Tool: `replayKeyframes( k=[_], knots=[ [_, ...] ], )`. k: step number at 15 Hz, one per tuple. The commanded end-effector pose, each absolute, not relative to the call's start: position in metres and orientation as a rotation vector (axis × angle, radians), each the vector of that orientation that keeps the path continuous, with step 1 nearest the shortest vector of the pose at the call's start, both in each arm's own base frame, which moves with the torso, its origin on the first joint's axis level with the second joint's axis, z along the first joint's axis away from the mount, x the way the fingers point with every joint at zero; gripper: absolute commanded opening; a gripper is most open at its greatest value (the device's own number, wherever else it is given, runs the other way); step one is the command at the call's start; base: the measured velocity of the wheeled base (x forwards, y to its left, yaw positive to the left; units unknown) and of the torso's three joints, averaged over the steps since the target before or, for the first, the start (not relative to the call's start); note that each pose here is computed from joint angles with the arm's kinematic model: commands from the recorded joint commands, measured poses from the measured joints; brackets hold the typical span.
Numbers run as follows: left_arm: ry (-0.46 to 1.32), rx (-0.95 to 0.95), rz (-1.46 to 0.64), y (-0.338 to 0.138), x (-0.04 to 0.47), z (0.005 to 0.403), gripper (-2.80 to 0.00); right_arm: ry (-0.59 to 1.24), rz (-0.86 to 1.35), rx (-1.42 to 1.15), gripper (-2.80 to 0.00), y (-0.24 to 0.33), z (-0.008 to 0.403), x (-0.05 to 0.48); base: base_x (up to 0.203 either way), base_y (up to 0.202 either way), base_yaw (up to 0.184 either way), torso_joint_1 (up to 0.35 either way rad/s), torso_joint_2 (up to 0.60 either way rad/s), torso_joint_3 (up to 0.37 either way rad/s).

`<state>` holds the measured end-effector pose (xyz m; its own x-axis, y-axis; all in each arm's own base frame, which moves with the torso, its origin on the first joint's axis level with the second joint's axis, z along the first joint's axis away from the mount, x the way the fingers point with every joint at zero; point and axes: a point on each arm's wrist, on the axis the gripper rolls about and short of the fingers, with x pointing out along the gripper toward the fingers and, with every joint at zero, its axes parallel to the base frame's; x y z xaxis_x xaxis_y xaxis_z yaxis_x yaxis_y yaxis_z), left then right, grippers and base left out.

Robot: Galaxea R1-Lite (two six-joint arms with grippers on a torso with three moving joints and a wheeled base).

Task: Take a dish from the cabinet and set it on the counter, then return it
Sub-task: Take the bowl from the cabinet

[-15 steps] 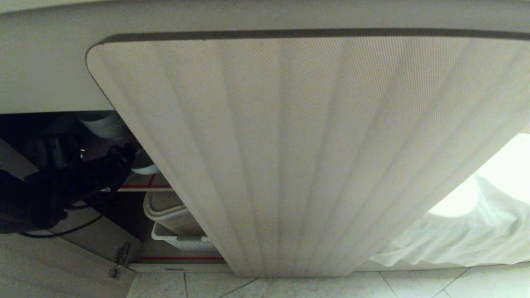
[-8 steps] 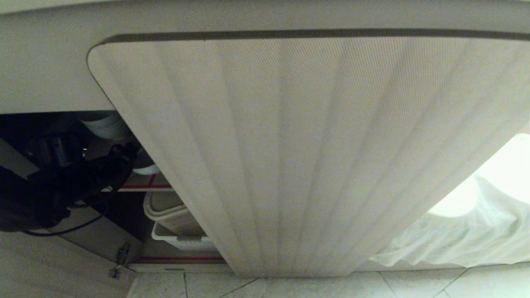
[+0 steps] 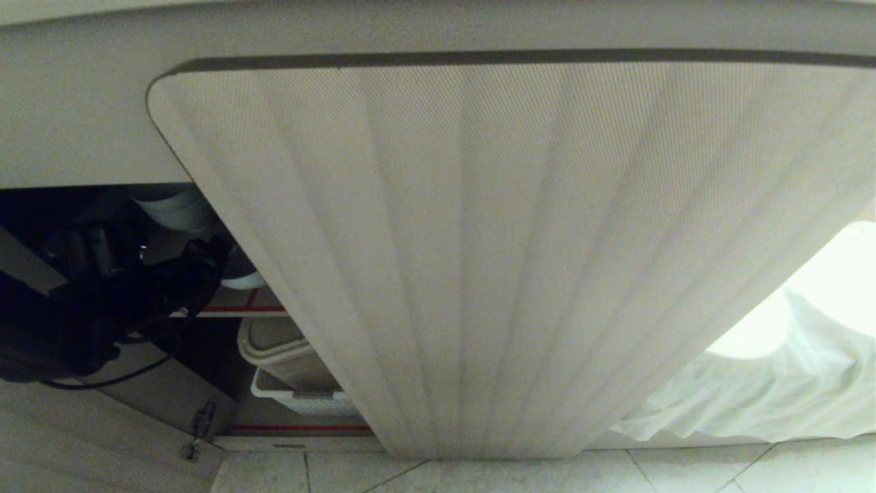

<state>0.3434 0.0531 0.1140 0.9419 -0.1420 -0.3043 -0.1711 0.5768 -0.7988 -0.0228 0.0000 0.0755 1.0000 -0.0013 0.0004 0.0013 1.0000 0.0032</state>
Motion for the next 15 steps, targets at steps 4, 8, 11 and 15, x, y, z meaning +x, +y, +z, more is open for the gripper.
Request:
replayKeyframes(
  k=[4,8,11,15],
  knots=[
    [0.385,-0.971,0.026,0.052,0.343,0.106,0.0,-0.001,-0.001,0.003,-2.8,0.0,0.076,-0.023,0.0,0.0,0.0,0.0,0.0,0.0],
    [0.412,-0.975,0.035,0.05,0.341,0.099,0.0,-0.002,-0.002,0.003,-2.8,0.0,0.076,-0.023,0.0,0.0,0.0,0.0,0.0,0.0],
    [0.419,-0.976,0.037,0.05,0.343,0.095,0.0,0.0,0.0,0.003,-2.8,0.0,0.075,-0.023,0.0,0.0,0.0,0.0,0.0,0.0],
    [0.423,-0.975,0.038,0.049,0.343,0.094,0.0,0.0,0.0,0.003,-2.8,0.0,0.075,-0.023,0.0,0.0,0.0,0.0,0.0,0.0]
  ],
)
